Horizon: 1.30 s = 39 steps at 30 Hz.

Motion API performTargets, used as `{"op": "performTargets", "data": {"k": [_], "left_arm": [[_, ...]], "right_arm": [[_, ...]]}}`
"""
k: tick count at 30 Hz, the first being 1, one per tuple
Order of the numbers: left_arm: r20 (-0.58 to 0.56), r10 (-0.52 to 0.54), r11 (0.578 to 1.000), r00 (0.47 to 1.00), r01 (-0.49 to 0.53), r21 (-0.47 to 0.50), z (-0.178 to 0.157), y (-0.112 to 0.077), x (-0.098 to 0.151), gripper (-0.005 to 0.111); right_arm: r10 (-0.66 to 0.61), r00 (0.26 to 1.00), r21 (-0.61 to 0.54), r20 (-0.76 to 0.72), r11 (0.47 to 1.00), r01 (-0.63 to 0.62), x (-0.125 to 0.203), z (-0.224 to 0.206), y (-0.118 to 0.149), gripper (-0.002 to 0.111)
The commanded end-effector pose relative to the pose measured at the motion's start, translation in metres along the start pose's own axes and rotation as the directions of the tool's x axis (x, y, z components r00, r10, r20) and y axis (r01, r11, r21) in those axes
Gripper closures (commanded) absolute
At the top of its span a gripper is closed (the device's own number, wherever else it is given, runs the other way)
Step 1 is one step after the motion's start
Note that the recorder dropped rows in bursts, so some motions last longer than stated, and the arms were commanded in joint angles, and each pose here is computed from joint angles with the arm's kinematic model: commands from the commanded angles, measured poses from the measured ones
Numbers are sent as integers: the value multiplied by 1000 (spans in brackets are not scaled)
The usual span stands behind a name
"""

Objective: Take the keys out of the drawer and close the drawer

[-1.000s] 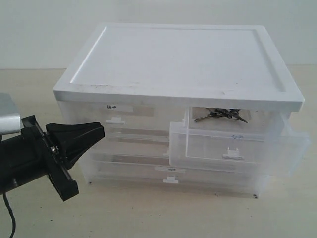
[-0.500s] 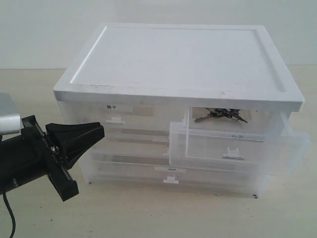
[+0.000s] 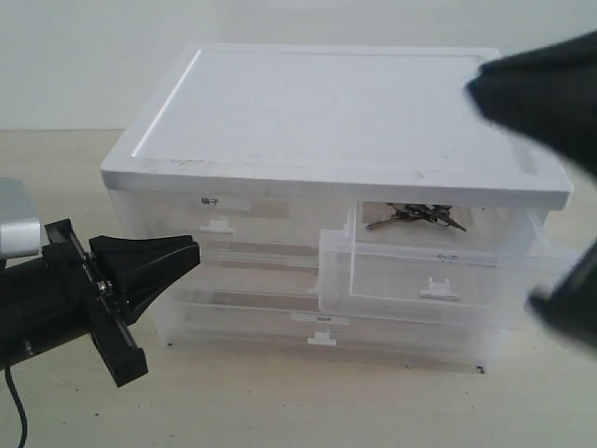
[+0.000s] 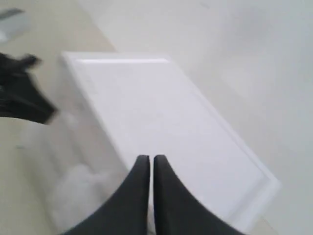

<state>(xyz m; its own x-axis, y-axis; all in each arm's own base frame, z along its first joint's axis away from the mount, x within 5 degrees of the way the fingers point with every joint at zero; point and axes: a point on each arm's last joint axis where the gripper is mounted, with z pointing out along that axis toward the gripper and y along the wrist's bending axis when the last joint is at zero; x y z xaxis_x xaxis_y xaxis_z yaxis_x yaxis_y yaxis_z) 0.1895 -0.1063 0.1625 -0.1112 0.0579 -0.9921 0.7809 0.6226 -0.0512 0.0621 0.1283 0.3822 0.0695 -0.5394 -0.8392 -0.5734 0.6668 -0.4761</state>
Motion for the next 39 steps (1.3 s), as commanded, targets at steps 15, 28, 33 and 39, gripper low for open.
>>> {"op": "performTargets", "data": {"k": [15, 28, 33, 39], "left_arm": [[7, -14, 1000, 1000, 14, 11, 1, -1, 0, 102], [6, -18, 1000, 1000, 18, 13, 1, -1, 0, 102], [10, -17, 1000, 1000, 17, -2, 1, 0, -1, 102], [11, -18, 1000, 1000, 19, -6, 1, 0, -1, 102]], "right_arm": [[607, 782, 309, -142, 778, -548, 71, -97, -97, 108], [534, 845, 319, -17, 804, -502, 89, -117, -84, 108], [528, 848, 481, 41, 734, -480, 92, -143, -72, 108], [524, 848, 441, 78, 745, -501, 65, -129, -36, 108]]}}
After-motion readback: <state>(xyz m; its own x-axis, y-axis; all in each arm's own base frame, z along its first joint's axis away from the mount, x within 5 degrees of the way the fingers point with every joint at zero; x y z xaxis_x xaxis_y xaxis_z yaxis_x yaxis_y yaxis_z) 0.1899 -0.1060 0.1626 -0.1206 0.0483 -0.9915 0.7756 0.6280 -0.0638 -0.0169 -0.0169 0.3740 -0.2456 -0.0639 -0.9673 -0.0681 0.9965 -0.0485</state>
